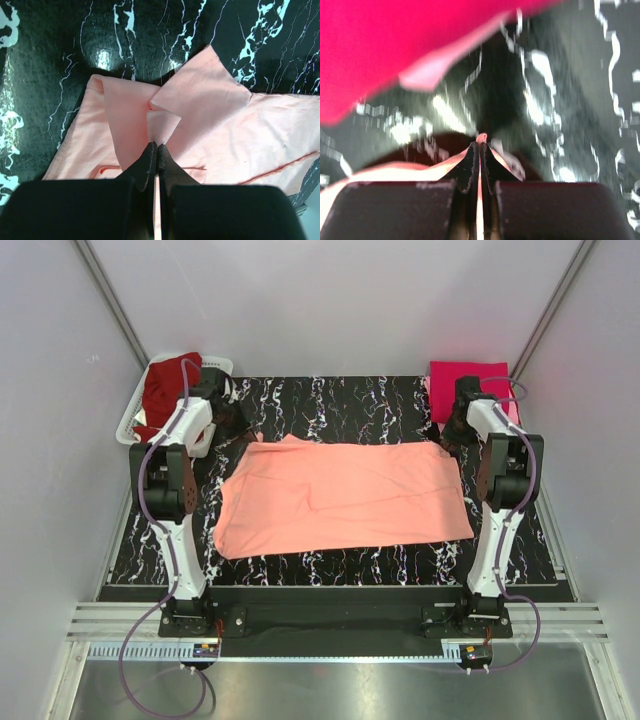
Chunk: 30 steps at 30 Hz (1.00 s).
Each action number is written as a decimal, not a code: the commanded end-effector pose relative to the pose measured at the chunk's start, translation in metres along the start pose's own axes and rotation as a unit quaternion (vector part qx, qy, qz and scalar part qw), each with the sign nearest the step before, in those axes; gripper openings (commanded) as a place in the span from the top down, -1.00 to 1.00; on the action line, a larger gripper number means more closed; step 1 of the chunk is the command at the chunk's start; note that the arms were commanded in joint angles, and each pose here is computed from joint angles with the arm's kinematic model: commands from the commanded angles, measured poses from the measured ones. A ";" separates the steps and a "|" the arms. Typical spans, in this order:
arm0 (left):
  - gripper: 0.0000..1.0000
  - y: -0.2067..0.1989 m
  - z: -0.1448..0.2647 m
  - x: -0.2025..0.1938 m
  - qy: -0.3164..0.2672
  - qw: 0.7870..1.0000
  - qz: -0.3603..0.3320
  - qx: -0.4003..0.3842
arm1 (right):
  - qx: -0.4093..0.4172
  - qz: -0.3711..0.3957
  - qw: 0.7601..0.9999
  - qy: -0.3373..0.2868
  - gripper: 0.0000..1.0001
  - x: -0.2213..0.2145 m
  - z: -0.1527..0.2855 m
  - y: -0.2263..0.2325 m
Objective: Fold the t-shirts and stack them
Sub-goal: Fold the tshirt
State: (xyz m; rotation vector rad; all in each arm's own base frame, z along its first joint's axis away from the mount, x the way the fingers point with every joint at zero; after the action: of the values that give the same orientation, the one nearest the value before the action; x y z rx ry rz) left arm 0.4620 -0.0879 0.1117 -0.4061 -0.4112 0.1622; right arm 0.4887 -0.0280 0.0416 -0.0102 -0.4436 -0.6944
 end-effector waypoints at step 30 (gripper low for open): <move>1.00 0.021 0.094 -0.126 -0.043 0.996 -0.035 0.065 | 0.000 -0.011 0.999 -0.049 1.00 -0.047 0.102 -0.064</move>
State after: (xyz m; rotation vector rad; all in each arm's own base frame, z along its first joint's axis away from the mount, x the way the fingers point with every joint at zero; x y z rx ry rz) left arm 0.3086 -0.0702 0.1307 -0.2839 -0.4337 0.1603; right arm 0.3762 -0.0223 0.0867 -0.0124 -0.4594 -0.6943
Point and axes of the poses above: each gripper's point midway between its finger pads, its own z axis back along the fingers, its own y axis along the line the jaws close on, x = y × z, the point moved 2 cm from there along z, back along the fingers, and after that the axes turned 9 degrees about -z, right-handed, at the moved point
